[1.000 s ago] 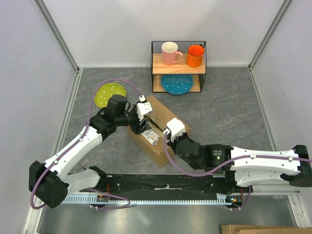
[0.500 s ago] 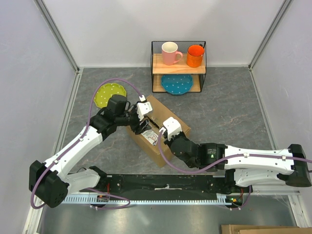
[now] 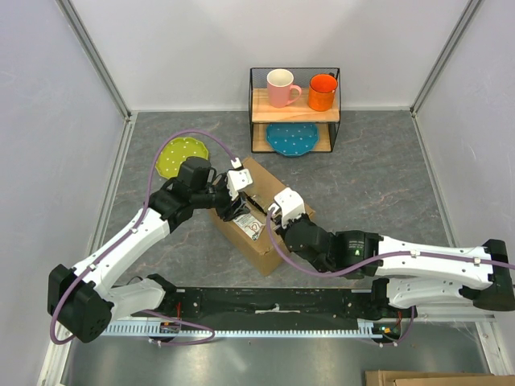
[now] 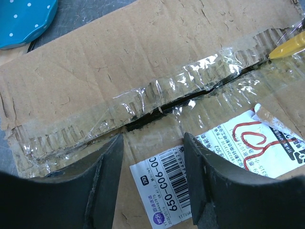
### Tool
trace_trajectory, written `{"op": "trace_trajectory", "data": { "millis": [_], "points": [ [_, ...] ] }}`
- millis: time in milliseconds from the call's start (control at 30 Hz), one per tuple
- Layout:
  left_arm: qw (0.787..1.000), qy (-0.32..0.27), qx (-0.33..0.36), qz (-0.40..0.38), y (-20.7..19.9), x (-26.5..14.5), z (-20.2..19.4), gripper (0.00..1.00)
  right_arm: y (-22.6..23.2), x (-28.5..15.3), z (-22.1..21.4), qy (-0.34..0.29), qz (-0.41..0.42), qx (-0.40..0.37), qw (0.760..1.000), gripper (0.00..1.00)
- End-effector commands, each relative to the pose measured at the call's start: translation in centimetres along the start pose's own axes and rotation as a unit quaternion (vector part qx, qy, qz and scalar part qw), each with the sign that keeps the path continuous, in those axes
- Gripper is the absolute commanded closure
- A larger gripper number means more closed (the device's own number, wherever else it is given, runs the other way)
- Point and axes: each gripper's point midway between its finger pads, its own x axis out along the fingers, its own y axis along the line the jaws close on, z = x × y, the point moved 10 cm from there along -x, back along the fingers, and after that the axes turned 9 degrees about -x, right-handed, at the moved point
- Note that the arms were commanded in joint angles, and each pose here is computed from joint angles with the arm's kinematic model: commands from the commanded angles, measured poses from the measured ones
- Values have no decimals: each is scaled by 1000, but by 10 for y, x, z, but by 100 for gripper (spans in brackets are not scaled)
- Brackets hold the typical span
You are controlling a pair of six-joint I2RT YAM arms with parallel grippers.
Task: Unpack the express box
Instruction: Cut the express box at the center of the board.
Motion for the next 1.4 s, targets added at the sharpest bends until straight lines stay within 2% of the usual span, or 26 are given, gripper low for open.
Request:
{"op": "trace_trajectory", "data": {
  "millis": [0,533,1133,1367],
  "points": [
    [980,158,-25,117,21,0,-56,43,-6,-23,-10,56,43,-12,997,100],
    [979,161,-28,123,21,0,-56,43,-17,-46,-9,68,51,7,996,100],
    [980,157,-27,123,21,-2,-53,43,-18,-54,-21,130,57,-31,989,100],
    [980,156,-23,123,19,-5,-53,42,-13,-49,-22,132,55,-37,989,100]
  ]
}}
